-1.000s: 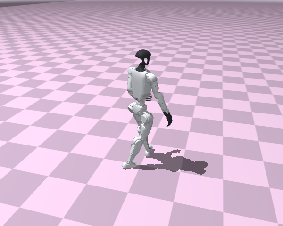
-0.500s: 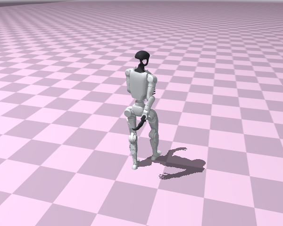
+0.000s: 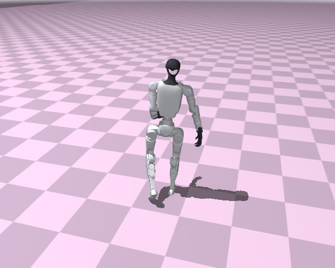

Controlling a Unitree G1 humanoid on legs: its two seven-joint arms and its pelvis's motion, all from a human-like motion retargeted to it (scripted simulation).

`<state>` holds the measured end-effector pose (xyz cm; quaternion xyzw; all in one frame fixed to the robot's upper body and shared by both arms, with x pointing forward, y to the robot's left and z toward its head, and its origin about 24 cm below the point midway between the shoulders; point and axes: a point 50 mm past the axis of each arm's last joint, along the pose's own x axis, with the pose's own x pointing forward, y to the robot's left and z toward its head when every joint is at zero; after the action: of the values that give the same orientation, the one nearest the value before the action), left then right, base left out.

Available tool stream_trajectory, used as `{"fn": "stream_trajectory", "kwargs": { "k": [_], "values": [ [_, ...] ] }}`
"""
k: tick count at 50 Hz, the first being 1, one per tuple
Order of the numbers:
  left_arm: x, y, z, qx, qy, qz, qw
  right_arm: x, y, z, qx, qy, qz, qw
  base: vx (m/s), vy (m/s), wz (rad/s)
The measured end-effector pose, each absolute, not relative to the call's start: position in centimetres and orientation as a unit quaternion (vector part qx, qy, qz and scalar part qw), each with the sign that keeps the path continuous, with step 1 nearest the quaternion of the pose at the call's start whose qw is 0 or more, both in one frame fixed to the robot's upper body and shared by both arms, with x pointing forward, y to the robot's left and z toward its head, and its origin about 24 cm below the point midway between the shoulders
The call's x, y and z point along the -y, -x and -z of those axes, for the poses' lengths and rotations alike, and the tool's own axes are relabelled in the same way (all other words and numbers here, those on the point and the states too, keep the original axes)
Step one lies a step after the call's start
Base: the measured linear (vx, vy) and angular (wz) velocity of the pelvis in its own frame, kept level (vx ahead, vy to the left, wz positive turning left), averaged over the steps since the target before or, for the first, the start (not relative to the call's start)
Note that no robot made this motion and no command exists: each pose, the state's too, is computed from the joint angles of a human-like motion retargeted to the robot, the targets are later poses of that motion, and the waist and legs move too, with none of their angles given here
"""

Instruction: Walk run

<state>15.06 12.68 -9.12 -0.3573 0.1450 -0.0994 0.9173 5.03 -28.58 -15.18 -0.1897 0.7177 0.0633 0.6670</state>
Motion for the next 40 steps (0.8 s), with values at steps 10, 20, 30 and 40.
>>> {"fn": "stream_trajectory", "kwargs": {
  "k": [10, 20, 30, 40],
  "values": [
    [-12.3, -15.0, 8.9, -0.126, 0.391, 0.067, 0.909, 31.7, -17.7, 10.3, -0.505, 0.311, 0.024, 0.805, 0.62, -0.18, 0.30],
    [-12.9, -13.6, 9.5, -0.144, 0.388, 0.030, 0.910, 25.1, -17.2, 13.2, -0.491, 0.219, -0.046, 0.842, 0.80, -0.09, -0.26],
    [-13.3, -17.3, 7.9, -0.116, 0.360, 0.086, 0.922, 22.9, 2.5, 17.0, -0.746, 0.174, -0.112, 0.633, 0.88, 0.03, 0.62],
    [-10.9, -21.7, 4.6, -0.054, 0.351, 0.184, 0.916, 18.6, 16.3, 14.2, -0.860, -0.003, -0.103, 0.500, 0.74, -0.06, 1.89]
  ]
}}
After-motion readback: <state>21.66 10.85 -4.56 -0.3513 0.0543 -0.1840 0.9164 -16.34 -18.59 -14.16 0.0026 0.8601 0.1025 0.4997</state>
